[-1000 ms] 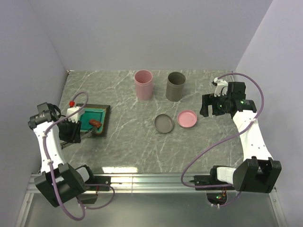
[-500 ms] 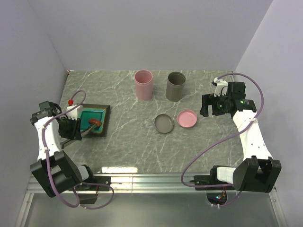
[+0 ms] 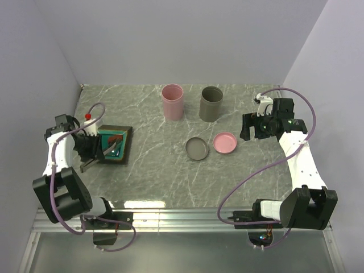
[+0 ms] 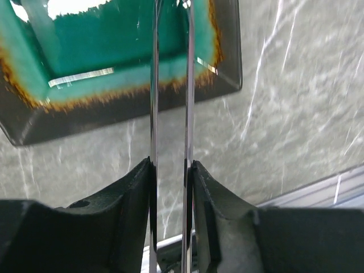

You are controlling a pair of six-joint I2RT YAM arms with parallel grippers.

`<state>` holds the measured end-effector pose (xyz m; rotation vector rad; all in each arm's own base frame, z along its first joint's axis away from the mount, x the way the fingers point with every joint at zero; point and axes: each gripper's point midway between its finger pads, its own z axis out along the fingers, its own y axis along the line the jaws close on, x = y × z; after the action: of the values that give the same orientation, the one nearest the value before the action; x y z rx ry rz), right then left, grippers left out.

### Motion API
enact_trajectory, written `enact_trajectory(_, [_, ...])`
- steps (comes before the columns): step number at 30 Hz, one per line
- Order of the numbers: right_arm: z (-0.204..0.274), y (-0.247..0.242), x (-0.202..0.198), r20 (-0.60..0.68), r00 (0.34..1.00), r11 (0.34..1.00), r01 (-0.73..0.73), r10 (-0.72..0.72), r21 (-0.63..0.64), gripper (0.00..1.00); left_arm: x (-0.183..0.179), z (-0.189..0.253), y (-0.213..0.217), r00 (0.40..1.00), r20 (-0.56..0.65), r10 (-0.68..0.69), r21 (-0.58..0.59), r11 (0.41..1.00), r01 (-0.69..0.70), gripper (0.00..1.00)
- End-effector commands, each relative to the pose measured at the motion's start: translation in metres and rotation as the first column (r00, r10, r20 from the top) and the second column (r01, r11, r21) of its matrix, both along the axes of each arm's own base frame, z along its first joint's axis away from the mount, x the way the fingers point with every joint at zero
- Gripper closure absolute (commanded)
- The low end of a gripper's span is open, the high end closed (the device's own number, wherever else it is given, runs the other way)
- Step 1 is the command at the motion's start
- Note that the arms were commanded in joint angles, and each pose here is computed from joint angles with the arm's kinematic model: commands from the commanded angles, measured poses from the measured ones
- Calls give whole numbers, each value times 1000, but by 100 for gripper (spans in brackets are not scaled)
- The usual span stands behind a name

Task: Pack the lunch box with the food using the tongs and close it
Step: Pick up the food using the clamp

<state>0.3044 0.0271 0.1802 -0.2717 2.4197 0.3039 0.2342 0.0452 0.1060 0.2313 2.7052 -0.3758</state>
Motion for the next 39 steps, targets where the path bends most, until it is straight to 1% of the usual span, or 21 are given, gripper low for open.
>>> enact_trajectory(1, [3, 0, 3, 15, 1000, 1000, -6, 6, -9, 0, 36, 19, 2, 994, 101, 37, -22, 999, -35, 61])
enact_trajectory(12, [2, 0, 3, 16, 1000, 1000, -3, 3, -12, 0, 72, 28, 16, 990, 125, 63, -8, 998, -63, 58])
enact_trajectory(15, [4, 0, 2, 21, 1000, 1000, -4, 4, -12, 0, 77, 40, 11, 988, 147, 45, -36, 999, -40, 55])
enact_trajectory(19, [5, 0, 1, 24, 1000, 1000, -5, 5, -11, 0, 79, 73, 5, 975, 220, 0, -37, 999, 9, 52])
enact_trajectory(23, [7, 1, 0, 32, 999, 1000, -6, 6, -10, 0, 70, 90, 18, 973, 232, 23, -33, 999, -16, 48])
enact_trajectory(29, [8, 2, -2, 35, 999, 1000, -10, 10, -6, 0, 56, 84, 49, 980, 195, 49, 52, 997, -60, 45])
enact_trajectory(31, [8, 2, -1, 37, 999, 1000, -9, 9, -5, 0, 50, 78, 50, 984, 178, 32, 75, 996, -46, 43])
enact_trajectory(34, [8, 3, -2, 37, 999, 1000, -13, 13, -2, 0, 45, 68, 49, 988, 153, 18, 76, 997, -30, 40])
enact_trajectory(39, [9, 3, -2, 40, 999, 1000, -13, 13, -2, 0, 46, 52, 56, 990, 135, 28, 97, 994, -42, 39])
